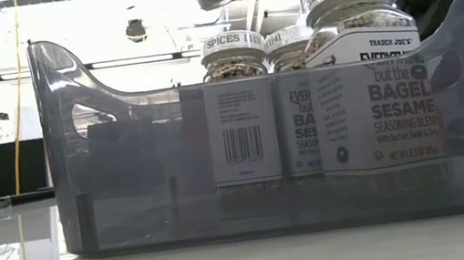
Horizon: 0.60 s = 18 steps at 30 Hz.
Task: Sort spices by type
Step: Put the white seasoning bottle into the black bin
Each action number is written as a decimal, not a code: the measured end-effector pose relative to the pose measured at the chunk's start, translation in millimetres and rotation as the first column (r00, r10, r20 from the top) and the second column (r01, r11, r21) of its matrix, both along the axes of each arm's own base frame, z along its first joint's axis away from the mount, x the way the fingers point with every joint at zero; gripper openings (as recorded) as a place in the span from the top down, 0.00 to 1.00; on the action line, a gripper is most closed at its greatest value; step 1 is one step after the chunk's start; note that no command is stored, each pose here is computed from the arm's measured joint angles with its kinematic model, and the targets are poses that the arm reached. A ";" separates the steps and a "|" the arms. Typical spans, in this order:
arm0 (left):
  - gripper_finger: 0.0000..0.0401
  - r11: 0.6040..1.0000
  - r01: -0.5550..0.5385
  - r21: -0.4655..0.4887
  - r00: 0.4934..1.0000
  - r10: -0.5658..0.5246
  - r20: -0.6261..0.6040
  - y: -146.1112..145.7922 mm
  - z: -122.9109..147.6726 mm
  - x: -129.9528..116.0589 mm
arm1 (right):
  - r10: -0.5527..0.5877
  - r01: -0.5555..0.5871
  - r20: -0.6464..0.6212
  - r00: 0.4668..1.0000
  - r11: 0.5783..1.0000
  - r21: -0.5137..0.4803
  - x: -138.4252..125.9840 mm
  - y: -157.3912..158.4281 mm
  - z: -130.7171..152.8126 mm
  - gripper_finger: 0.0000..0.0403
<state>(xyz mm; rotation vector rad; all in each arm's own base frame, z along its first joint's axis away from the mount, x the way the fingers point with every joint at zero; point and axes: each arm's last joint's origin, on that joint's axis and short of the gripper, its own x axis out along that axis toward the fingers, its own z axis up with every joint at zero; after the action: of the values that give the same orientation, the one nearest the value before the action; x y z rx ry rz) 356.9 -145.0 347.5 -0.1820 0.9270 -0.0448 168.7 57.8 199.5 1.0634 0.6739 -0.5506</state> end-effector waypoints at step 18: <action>0.52 0.998 -0.046 0.032 0.985 0.050 -0.166 -22.9 -41.6 -18.1 | 0.004 -0.004 -0.001 1.000 1.000 -0.005 0.1 -0.3 0.0 0.29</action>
<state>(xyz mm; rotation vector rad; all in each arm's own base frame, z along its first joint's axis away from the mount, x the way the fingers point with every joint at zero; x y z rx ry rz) 338.7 -167.9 305.9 -0.1841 1.0890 0.0286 168.9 57.5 199.4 1.0570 0.6747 -0.5494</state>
